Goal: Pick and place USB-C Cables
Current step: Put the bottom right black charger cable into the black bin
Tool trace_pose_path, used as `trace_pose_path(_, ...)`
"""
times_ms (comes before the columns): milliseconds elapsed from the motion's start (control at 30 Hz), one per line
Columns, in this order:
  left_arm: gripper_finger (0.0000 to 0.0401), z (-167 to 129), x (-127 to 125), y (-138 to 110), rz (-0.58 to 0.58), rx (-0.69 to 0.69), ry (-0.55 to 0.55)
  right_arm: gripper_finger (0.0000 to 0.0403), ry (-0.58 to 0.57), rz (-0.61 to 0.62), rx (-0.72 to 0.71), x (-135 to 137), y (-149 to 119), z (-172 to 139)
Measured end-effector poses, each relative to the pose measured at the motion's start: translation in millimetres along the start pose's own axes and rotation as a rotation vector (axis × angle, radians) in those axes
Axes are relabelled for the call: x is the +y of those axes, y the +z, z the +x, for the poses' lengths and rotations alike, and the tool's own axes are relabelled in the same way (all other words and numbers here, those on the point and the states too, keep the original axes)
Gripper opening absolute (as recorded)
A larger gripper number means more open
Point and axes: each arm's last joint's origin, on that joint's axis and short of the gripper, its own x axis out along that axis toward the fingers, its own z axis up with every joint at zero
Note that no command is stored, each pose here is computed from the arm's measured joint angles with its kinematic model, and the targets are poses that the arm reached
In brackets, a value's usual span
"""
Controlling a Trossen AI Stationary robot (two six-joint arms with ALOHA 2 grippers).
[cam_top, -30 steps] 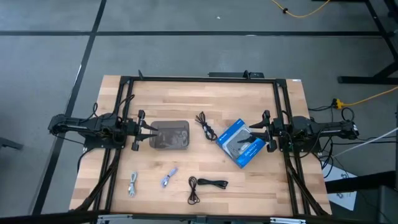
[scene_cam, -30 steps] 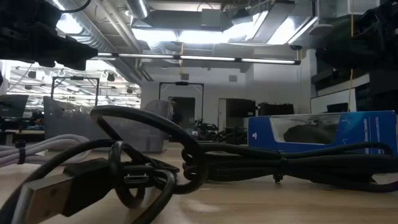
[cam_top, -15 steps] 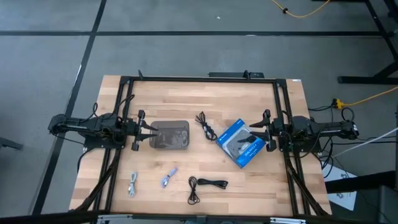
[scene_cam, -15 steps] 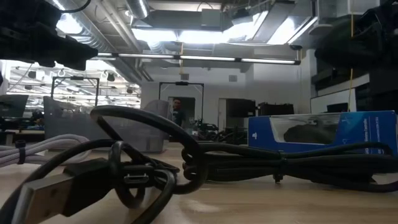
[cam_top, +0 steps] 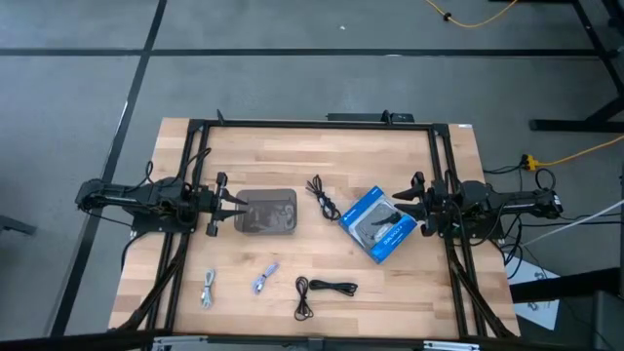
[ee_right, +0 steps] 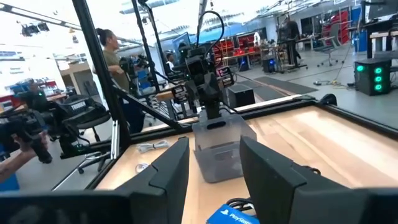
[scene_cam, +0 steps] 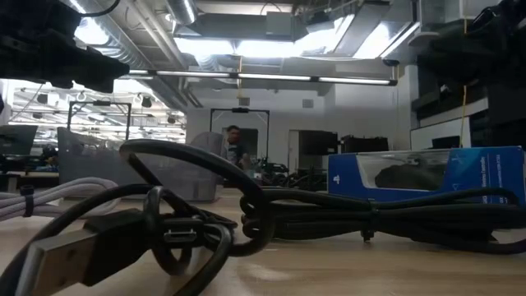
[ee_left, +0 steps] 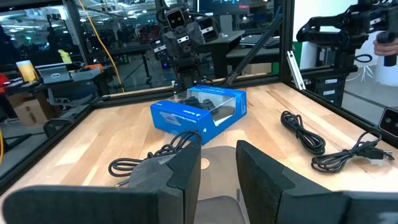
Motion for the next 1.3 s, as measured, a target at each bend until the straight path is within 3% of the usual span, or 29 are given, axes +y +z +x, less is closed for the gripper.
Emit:
trace_pose_path(233,0.0096,0,-1,1,-0.196,-0.008,-0.045,0.0148,-0.019,0.030,0.093,-2,-9,0)
trace_pose_path(400,0.0096,0,1,9,-0.567,-0.093,-0.030,0.0148,0.001,0.113,0.102,-1,-9,0)
trace_pose_path(467,0.0096,-1,1,12,-0.651,-0.118,-0.032,0.0148,0.005,0.108,0.082,-1,-7,1)
trace_pose_path(533,0.0096,-1,3,16,-0.659,-0.173,0.000,0.0148,-0.001,0.117,-0.004,0,1,1)
trace_pose_path(667,0.0096,-3,6,23,-0.676,-0.275,0.073,0.0148,0.051,0.188,-0.334,6,32,-3)
trace_pose_path(767,0.0096,-4,7,26,-0.631,-0.309,0.076,0.0148,0.192,0.071,-0.503,13,50,-7)
trace_pose_path(833,0.0096,-4,7,26,-0.601,-0.307,0.084,0.0148,0.227,-0.001,-0.515,17,61,-3)
trace_pose_path(933,0.0096,-4,7,25,-0.595,-0.296,0.100,0.0148,0.137,-0.048,-0.448,22,81,16)
trace_pose_path(1033,0.0096,-4,7,24,-0.588,-0.290,0.111,0.0148,-0.018,-0.102,-0.272,24,96,50)
trace_pose_path(1200,0.0096,-3,7,22,-0.544,-0.264,0.120,0.0148,-0.411,-0.094,0.211,14,94,112)
trace_pose_path(1300,0.0096,-3,7,21,-0.547,-0.249,0.122,0.0148,-0.496,0.011,0.460,6,79,141)
